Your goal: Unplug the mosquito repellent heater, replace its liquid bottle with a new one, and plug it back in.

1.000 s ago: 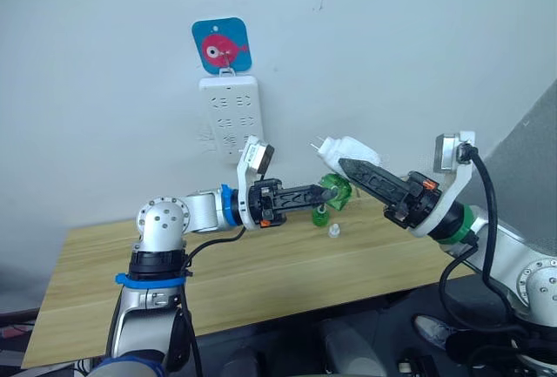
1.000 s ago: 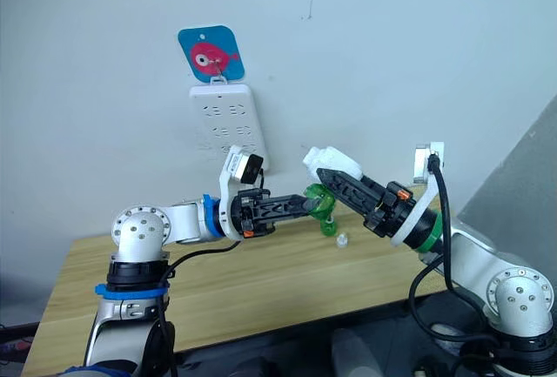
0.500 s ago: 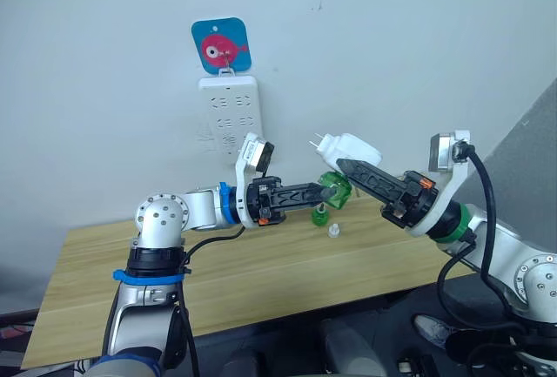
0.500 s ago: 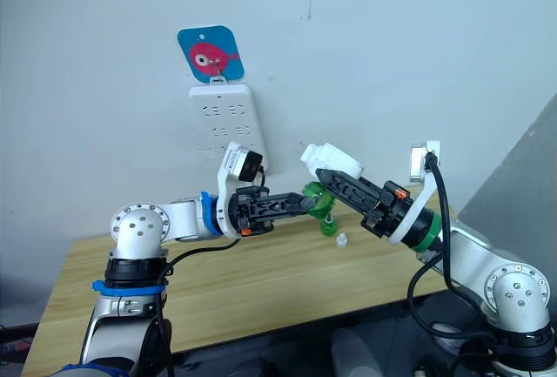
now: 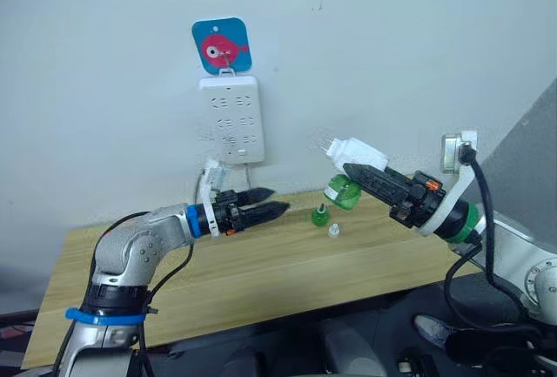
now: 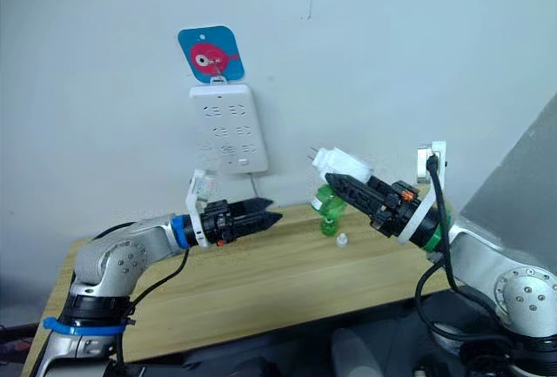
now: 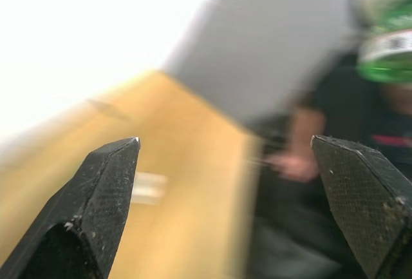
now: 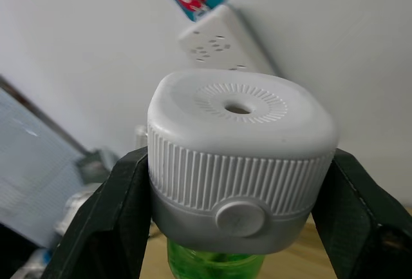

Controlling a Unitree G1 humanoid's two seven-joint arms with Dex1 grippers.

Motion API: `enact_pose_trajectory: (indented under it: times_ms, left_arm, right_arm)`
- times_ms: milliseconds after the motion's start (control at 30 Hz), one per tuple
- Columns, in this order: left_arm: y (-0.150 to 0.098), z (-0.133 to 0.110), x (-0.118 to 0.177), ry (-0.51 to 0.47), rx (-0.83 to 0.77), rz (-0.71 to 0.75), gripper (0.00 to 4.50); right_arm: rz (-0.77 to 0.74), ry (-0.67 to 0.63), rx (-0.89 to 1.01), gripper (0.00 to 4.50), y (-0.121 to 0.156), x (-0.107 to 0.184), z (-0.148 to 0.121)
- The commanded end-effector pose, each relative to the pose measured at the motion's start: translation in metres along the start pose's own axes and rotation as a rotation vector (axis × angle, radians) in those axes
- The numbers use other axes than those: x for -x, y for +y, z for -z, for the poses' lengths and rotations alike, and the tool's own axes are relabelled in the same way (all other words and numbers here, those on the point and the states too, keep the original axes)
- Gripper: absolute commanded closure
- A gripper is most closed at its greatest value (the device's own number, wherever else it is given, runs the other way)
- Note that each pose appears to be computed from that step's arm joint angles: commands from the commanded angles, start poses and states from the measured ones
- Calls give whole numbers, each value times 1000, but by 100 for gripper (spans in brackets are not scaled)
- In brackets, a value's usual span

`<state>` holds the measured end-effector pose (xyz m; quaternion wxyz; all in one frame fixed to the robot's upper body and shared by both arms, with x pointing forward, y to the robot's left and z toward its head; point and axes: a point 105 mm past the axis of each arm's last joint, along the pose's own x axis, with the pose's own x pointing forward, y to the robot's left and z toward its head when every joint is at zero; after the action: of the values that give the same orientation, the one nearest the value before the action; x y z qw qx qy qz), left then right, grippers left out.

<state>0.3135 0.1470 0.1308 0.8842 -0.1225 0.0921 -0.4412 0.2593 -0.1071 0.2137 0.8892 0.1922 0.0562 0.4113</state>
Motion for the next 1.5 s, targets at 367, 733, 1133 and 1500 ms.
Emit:
enact_pose_trajectory:
  times_ms: [367, 733, 1133, 1500]
  left_arm:
    - [59, -52, 40, -216, -479, -418, 0]
    - [60, -66, -6, -249, -483, -320, 0]
    - [63, -71, -18, -194, -470, -221, 0]
    - [52, -86, -30, -109, -483, -34, 0]
  right_arm:
    - [-76, 49, 466, 147, 26, -18, 2]
    - [-84, 54, 514, 147, 29, -22, 6]
    - [-98, 73, 513, 147, 31, -20, 11]
    - [-128, 97, 503, 147, 35, -17, 15]
